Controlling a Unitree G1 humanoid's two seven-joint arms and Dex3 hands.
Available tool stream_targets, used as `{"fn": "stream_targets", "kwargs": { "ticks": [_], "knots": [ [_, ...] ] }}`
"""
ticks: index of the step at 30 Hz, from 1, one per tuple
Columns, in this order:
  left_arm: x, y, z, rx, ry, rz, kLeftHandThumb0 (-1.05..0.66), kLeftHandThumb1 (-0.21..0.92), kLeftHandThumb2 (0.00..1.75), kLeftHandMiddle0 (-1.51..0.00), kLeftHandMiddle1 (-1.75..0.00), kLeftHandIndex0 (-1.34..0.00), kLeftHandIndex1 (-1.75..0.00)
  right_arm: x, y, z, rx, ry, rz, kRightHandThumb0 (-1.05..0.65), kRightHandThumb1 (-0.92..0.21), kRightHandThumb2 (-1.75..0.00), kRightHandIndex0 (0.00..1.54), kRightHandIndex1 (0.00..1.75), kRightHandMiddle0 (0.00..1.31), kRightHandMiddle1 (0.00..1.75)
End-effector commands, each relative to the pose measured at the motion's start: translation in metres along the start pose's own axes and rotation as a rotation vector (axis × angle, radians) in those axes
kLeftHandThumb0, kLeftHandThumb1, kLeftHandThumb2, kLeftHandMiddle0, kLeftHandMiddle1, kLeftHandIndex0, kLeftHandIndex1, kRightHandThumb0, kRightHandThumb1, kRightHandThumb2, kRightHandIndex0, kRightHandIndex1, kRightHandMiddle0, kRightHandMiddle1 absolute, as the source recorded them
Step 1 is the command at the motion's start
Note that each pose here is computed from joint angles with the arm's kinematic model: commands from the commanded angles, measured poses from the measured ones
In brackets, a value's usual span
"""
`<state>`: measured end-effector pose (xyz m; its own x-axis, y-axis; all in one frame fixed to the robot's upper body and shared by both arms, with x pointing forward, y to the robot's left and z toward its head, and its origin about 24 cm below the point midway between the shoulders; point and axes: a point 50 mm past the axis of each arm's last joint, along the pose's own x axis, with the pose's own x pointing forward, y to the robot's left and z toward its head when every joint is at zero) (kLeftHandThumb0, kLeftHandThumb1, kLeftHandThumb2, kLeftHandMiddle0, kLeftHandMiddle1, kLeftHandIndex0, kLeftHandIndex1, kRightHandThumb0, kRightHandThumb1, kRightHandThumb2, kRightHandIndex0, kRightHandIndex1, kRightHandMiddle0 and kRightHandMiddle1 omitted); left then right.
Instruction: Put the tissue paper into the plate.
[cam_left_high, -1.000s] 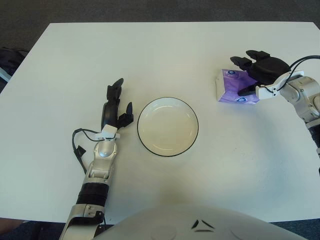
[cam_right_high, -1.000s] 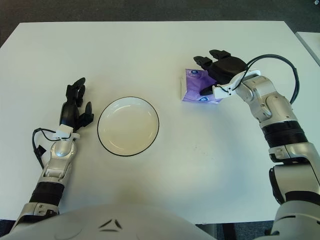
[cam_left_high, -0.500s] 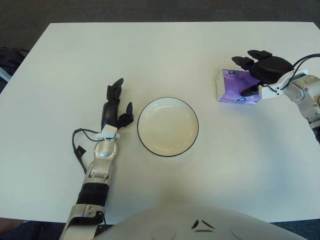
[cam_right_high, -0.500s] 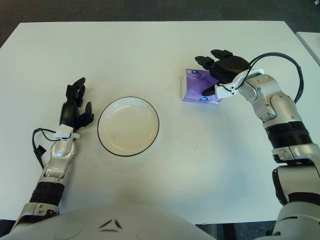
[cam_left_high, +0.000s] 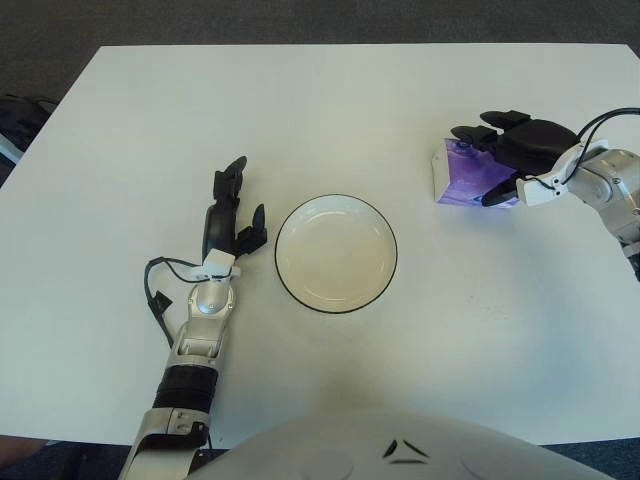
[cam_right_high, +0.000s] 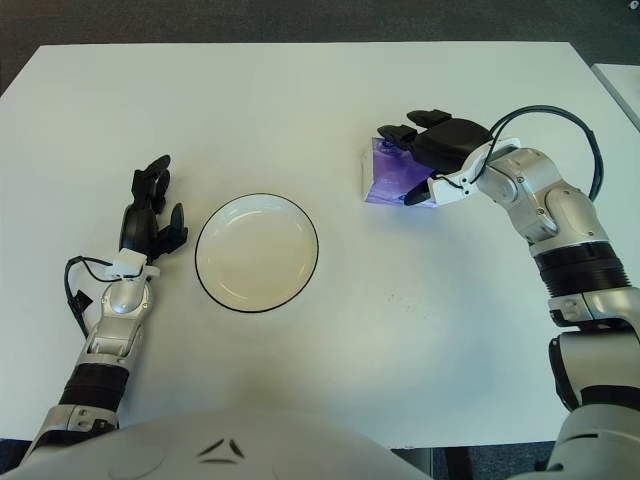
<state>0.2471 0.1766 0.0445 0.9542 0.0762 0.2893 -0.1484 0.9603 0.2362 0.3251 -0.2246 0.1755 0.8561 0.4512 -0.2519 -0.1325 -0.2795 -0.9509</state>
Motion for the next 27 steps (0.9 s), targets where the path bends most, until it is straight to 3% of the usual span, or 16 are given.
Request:
{"fn": "stream_targets", "kwargs": {
  "ticks": [1,27],
  "knots": [
    [-0.038,-0.004,-0.039,0.031,0.211,-0.031,-0.70,0.92,0.79,-0.29,-0.04,0.00,-0.71,0.000,-0.003,0.001,-0.007,-0.024,0.003,-1.05,-0.91,-0.10,0.00,0.00,0.00,0.00],
    [-0.041,-0.005,-0.038,0.031,0.212,-0.019,-0.69,0.92,0.79,-0.29,-0.04,0.00,-0.71,0.014,0.012,0.011,-0.013,-0.109,0.022,-1.05,-0.92,-0.19,0.00,0.00,0.00,0.00]
  ]
}}
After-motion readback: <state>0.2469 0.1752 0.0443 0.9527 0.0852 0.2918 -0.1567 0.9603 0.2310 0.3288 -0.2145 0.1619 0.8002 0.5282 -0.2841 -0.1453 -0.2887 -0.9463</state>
